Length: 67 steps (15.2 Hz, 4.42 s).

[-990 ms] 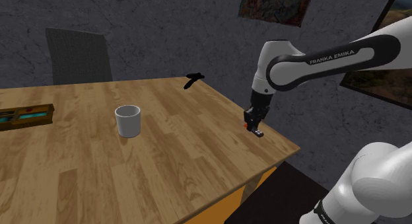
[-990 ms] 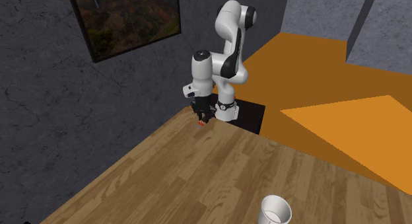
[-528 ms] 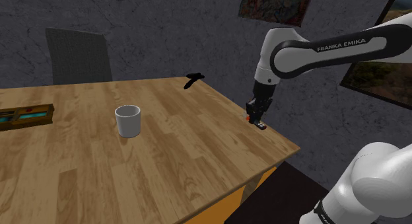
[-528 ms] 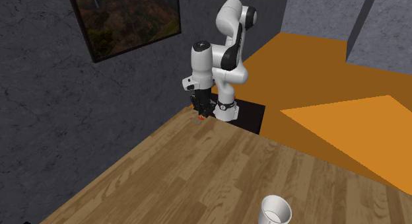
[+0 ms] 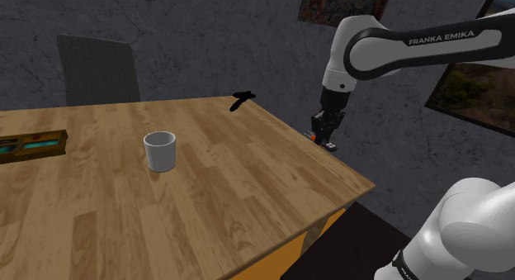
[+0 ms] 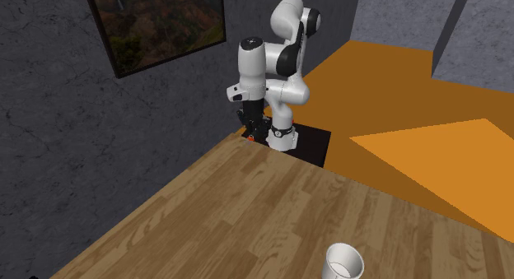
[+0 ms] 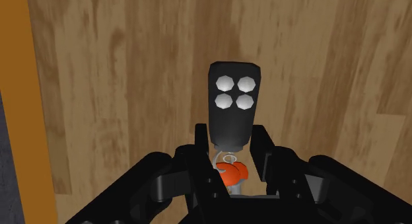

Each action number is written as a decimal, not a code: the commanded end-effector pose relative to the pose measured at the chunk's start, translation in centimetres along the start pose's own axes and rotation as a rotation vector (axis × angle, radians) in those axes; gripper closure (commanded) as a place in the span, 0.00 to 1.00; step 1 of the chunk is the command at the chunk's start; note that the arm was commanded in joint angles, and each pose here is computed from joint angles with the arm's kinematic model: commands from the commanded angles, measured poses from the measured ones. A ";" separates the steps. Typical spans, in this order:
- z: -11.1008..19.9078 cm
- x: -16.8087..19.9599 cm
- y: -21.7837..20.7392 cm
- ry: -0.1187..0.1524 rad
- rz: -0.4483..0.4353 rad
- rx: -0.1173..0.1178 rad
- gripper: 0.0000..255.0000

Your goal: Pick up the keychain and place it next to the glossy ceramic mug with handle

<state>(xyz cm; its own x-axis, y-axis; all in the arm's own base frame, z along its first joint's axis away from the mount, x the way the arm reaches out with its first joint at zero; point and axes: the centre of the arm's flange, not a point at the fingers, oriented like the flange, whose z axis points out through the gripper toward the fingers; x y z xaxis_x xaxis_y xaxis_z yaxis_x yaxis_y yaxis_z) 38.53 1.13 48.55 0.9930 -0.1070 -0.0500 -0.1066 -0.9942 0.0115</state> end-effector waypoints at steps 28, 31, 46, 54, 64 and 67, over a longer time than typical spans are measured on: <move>-4.3 24.0 -18.3 0.000 0.000 0.000 1.00; -4.4 27.1 -20.7 0.000 0.000 0.000 1.00; 2.9 28.5 -21.6 0.000 0.000 0.000 1.00; 7.1 28.7 -21.6 0.000 0.000 0.000 1.00; 11.6 29.0 -21.7 0.000 0.000 0.000 1.00; 11.6 29.0 -21.7 0.000 0.000 0.000 1.00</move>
<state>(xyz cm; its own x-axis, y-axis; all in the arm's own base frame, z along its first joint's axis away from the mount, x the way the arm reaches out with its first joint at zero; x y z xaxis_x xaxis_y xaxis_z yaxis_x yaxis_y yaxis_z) 69.02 19.52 35.24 0.9930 -0.1071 -0.0504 -0.1067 -0.9942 0.0117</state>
